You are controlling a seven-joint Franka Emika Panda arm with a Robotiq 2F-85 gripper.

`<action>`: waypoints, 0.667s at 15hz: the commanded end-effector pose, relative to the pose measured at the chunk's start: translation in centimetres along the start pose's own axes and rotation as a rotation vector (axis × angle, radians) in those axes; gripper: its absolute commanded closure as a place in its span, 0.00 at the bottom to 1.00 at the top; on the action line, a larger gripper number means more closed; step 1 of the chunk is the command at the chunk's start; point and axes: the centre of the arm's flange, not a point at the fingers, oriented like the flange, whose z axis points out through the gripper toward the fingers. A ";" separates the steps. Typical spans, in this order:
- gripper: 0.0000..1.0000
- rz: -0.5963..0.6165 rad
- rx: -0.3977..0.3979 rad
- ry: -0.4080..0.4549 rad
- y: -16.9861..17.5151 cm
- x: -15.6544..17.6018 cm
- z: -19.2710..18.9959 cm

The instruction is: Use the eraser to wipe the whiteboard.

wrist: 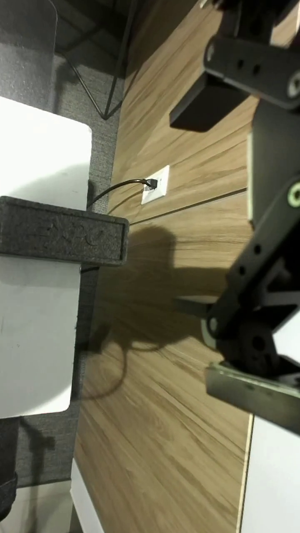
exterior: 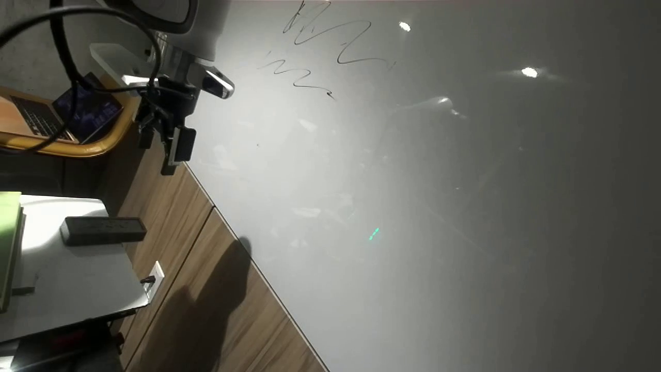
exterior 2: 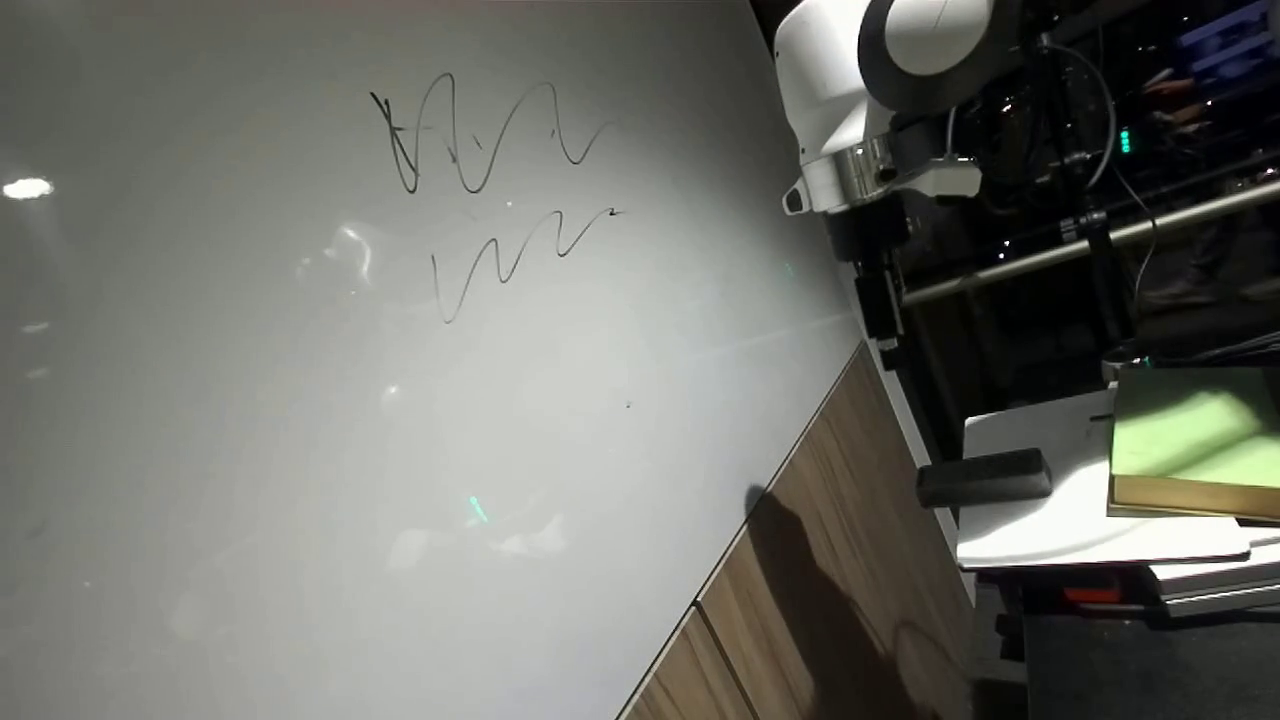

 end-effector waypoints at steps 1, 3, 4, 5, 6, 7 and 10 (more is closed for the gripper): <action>0.00 0.043 -0.040 -0.037 -0.4 -0.7 6.0; 0.00 0.078 -0.063 -0.090 0.0 -1.0 8.6; 0.00 0.098 -0.076 -0.122 0.0 -1.1 9.4; 0.00 0.114 -0.083 -0.153 0.0 -1.4 10.0; 0.00 0.123 -0.083 -0.171 -0.1 -1.7 10.5; 0.00 0.130 -0.076 -0.188 -0.3 -2.0 10.8; 0.00 0.146 -0.049 -0.219 -0.6 -2.4 11.6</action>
